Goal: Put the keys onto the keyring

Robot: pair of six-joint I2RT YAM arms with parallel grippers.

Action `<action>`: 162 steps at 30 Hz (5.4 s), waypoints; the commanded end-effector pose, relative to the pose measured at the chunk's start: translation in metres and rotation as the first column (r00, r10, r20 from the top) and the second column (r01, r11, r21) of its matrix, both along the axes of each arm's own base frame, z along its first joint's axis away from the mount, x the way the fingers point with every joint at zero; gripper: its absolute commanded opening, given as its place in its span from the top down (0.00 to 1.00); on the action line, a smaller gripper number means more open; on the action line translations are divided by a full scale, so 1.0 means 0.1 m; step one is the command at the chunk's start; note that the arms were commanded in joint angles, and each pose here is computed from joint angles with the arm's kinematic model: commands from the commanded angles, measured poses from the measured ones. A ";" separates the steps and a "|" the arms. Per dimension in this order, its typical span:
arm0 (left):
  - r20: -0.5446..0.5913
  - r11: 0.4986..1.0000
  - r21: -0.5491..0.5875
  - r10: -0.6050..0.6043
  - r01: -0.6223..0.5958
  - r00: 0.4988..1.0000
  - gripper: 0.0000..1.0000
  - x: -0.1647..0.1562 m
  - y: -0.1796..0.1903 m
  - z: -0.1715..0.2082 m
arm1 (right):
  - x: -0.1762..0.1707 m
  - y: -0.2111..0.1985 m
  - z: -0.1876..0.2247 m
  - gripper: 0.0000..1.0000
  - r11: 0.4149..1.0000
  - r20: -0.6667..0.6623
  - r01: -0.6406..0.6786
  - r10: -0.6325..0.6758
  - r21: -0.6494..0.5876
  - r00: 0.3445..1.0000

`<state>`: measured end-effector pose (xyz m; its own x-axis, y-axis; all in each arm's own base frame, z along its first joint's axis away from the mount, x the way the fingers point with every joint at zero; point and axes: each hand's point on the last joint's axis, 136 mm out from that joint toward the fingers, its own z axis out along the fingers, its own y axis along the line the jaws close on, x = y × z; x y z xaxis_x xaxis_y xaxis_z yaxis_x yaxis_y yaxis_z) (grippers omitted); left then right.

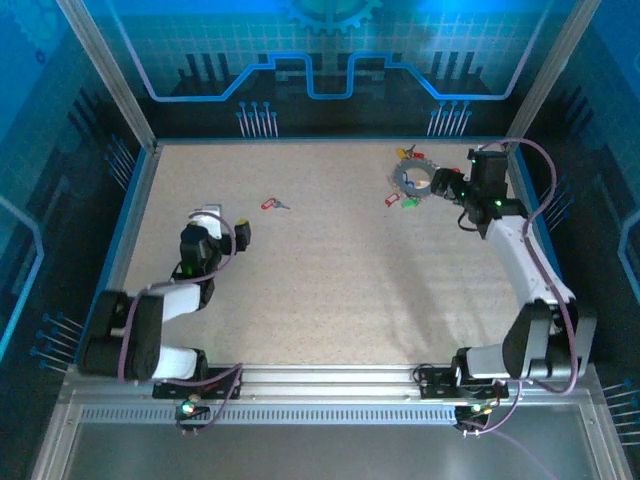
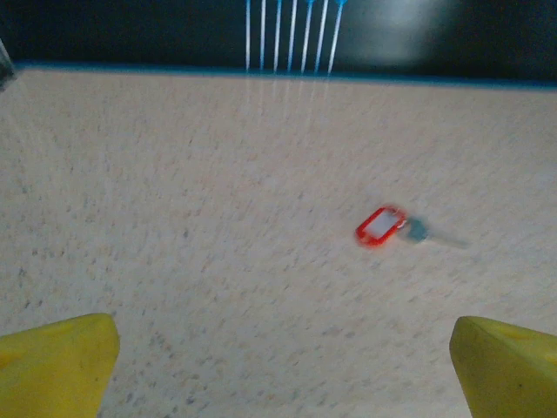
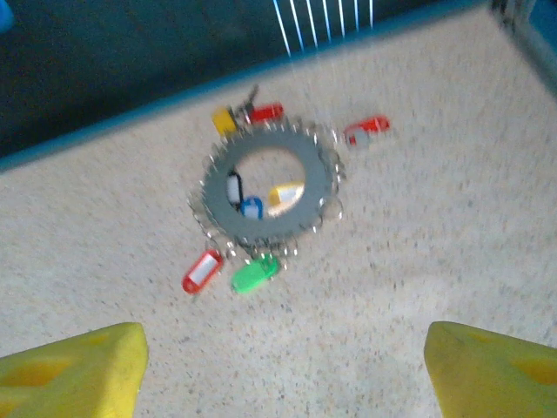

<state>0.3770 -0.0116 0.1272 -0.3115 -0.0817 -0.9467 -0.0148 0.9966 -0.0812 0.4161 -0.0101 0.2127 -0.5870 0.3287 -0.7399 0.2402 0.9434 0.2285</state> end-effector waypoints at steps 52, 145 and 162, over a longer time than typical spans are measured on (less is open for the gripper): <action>-0.371 0.909 -0.371 0.041 -0.188 0.928 0.01 -0.74 0.09 0.81 | 0.65 1.32 -1.84 0.15 0.931 -0.452 -0.237 0.344 0.276 0.823; -0.379 0.906 -0.382 0.028 -0.184 0.925 0.01 -0.74 0.05 0.74 | -0.59 1.69 -1.79 0.93 0.628 -0.678 -0.653 0.259 -0.423 0.688; -0.379 0.906 -0.383 0.027 -0.183 0.925 0.01 -0.73 0.05 0.74 | -0.56 1.62 -1.77 0.77 0.600 -0.673 -0.644 0.223 -0.475 0.705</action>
